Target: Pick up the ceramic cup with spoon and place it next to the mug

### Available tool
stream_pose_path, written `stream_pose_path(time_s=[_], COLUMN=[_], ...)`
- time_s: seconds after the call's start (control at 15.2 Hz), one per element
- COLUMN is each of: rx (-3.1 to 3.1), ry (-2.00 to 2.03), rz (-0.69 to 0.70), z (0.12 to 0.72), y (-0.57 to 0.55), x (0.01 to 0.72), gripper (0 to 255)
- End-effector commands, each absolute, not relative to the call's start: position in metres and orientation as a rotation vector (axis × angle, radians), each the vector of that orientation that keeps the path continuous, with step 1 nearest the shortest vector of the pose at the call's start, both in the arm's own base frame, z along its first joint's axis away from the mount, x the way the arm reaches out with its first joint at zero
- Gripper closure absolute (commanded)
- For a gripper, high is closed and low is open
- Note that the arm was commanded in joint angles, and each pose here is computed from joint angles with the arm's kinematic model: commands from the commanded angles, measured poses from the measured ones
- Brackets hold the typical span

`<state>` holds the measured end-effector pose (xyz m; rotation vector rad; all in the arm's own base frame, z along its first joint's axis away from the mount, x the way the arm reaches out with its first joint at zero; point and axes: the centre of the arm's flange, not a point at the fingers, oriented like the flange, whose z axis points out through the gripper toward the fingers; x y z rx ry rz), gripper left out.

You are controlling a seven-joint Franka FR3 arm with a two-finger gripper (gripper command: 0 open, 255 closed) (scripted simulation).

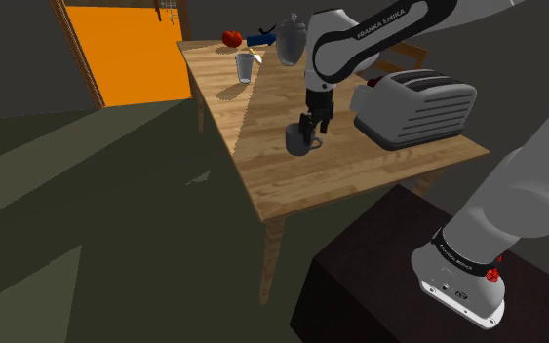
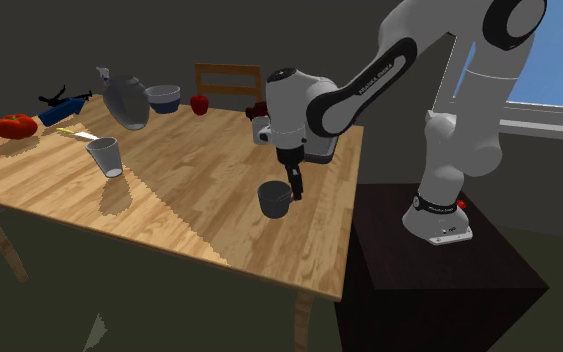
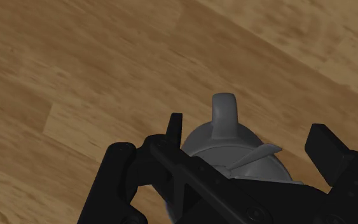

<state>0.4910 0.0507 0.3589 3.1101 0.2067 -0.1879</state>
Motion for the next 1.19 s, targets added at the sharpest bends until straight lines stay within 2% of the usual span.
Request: stream_pose_path(time_s=[0.0,0.46,0.53,1.12], rx=[3.11,3.11,3.11,3.11], ry=[0.207,0.207,0.207,0.207], rz=[-0.187,-0.187,-0.187,-0.187], z=[0.3508,0.3508,0.3508,0.3507], y=[0.0515,0.0515,0.0515,0.0515], x=[0.4896,0.4897,0.4897,0.4897], gripper=[0,0,255,255])
